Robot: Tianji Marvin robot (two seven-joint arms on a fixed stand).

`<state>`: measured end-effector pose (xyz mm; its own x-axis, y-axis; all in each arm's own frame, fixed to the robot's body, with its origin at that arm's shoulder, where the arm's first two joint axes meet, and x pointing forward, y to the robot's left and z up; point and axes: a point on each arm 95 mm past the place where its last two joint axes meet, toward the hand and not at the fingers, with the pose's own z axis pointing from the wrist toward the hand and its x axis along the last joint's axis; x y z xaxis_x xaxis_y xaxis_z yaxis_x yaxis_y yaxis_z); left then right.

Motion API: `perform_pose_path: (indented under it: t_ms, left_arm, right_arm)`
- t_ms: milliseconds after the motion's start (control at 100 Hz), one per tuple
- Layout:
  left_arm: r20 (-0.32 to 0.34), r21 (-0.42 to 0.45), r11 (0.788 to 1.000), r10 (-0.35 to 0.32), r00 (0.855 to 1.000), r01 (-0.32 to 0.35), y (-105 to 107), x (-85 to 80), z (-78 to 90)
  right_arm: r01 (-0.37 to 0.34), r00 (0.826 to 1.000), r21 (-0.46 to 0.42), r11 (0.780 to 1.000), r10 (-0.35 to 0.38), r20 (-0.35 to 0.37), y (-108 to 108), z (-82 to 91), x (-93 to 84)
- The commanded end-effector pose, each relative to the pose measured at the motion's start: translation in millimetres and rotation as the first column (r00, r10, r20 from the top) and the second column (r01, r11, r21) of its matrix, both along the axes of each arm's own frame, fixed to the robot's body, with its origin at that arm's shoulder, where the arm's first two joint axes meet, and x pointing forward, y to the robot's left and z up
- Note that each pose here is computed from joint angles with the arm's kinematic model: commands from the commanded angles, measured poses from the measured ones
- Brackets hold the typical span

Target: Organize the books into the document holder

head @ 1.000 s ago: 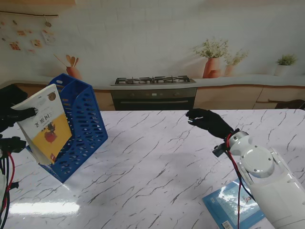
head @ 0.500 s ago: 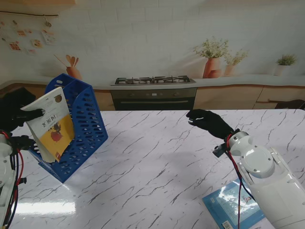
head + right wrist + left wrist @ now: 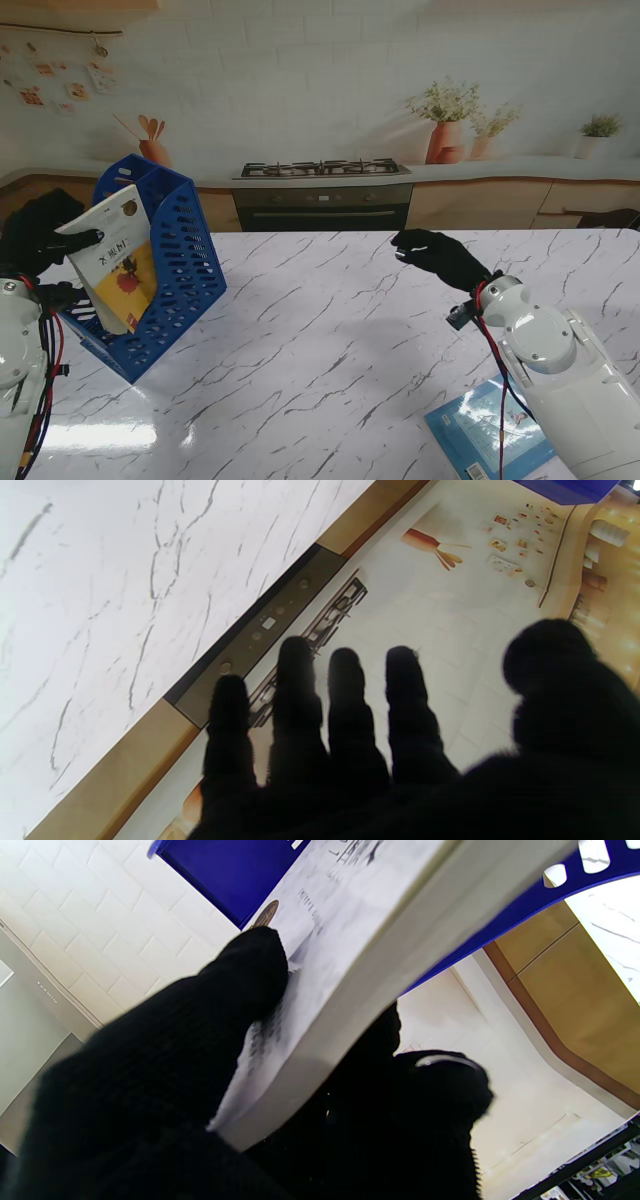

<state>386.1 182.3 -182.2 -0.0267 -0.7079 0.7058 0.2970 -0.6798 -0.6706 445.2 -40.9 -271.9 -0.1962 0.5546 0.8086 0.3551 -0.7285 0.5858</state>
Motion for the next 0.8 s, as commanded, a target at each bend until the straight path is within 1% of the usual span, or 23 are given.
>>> perform_pose_path:
  t_ms: [0,110,250,370,450,560,790]
  left_arm:
    - [0.01,-0.014,0.999,-0.036,0.999,0.036,-1.4,4.0,-0.5]
    - [0.001,-0.017,0.999,-0.047,0.999,0.047,2.5,8.0,-2.1]
    - [-0.01,0.001,0.999,-0.048,0.999,0.049,8.4,10.0,-0.5]
    - [-0.007,0.006,0.999,-0.048,0.999,0.048,10.4,12.1,-3.3]
    - [-0.008,0.019,0.999,-0.047,0.999,0.047,12.7,14.4,-6.3]
    - [-0.007,-0.016,0.998,-0.054,0.999,0.053,12.9,17.9,-11.2]
    - [0.01,-0.029,0.998,-0.061,0.998,0.061,8.9,26.0,-28.3]
  right_arm:
    - [0.0,1.0,0.006,1.0,0.0,-0.009,3.2,-4.1,-2.0]
    - [0.002,1.0,0.009,1.0,-0.002,-0.013,3.5,-5.2,-1.8]
    - [0.003,1.0,0.013,1.0,-0.003,-0.017,4.1,-6.0,-1.6]
    - [0.008,1.0,0.02,1.0,-0.008,-0.018,4.5,-6.9,-1.3]
    - [0.006,1.0,0.02,1.0,-0.006,-0.02,4.7,-7.2,-1.4]
    - [0.011,1.0,0.019,1.0,-0.011,-0.016,4.2,-6.8,-1.9]
    - [0.015,1.0,0.018,1.0,-0.015,-0.018,4.1,-7.6,-2.7]
